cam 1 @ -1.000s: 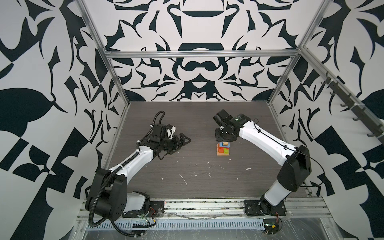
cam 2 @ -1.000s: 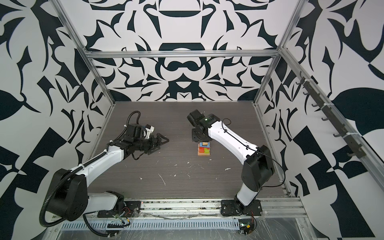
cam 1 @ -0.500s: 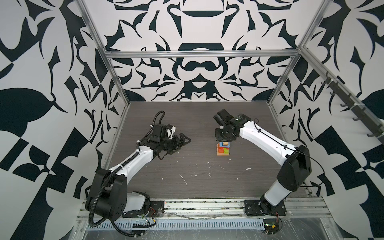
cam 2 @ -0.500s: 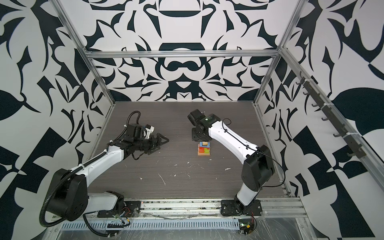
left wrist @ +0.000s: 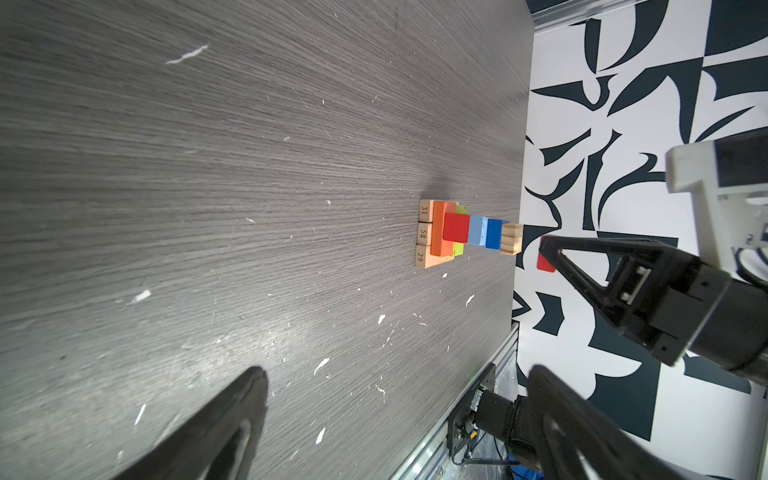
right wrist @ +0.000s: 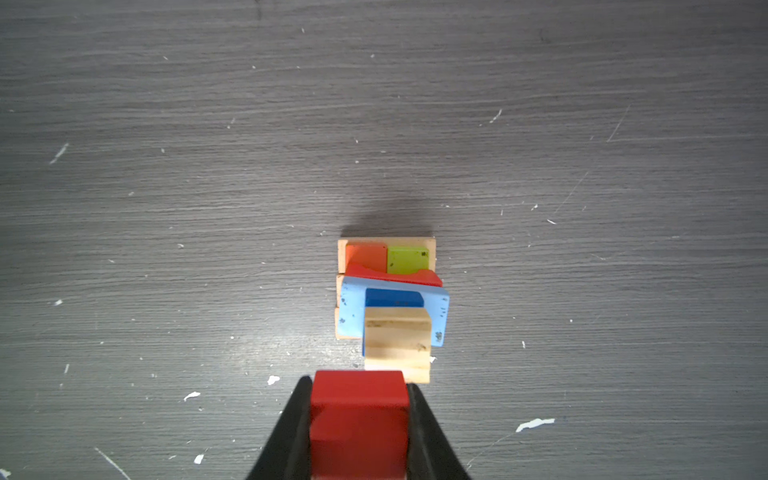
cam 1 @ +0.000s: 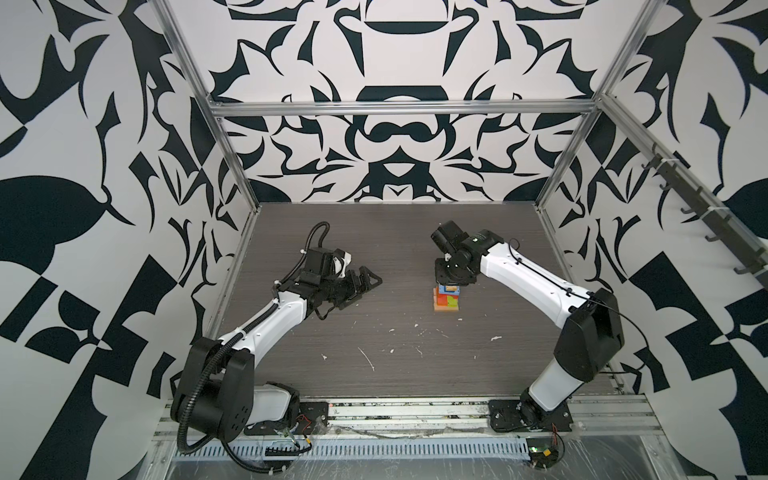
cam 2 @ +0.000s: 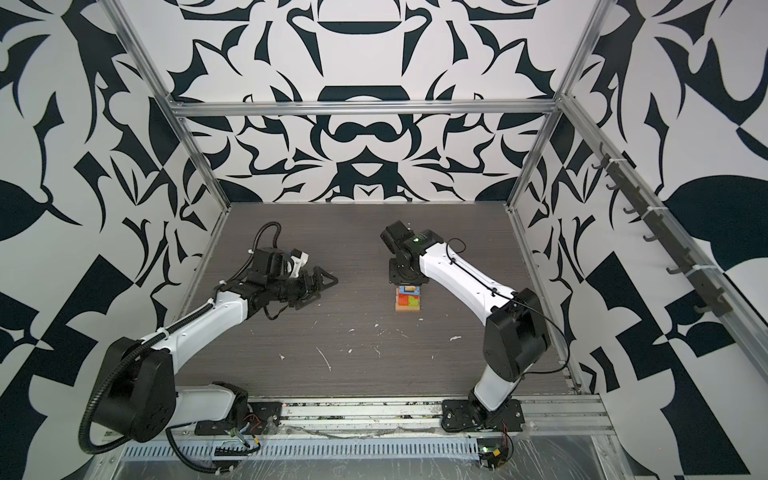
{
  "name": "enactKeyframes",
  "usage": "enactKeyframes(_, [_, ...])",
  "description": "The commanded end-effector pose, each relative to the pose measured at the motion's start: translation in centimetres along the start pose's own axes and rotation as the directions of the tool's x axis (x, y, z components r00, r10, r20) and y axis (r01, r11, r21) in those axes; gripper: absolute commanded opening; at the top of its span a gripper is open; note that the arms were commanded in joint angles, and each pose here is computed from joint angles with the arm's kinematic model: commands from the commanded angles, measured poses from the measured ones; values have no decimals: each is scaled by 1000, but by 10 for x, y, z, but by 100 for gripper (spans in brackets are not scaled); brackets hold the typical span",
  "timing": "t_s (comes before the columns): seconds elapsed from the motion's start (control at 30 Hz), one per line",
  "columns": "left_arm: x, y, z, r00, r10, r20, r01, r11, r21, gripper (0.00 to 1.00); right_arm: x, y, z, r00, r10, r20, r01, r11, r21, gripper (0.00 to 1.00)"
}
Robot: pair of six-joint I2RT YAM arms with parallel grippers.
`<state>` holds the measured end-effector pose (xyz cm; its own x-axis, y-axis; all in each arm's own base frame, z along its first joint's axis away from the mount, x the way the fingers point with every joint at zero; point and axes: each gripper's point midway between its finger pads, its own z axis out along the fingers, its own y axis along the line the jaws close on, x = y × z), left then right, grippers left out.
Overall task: Build the wood block tower
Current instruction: 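Lower the red cube onto the wood cube with the right gripper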
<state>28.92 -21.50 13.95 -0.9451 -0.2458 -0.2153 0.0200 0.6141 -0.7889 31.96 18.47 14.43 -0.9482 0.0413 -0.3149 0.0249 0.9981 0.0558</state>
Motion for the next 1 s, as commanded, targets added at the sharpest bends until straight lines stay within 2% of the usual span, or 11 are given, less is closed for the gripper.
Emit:
enactKeyframes(0.0, [-1, -8, -3, 1000, 7, 4, -7, 1000, 21, 99, -4, -4, -6, 1000, 1, 28, -1, 1000, 0, 23])
enactKeyframes(0.97, [-2, -9, -4, 1000, 8, 3, -8, 1000, 23, 100, -4, -15, 10, 998, -52, 32, 51, 998, 26, 23])
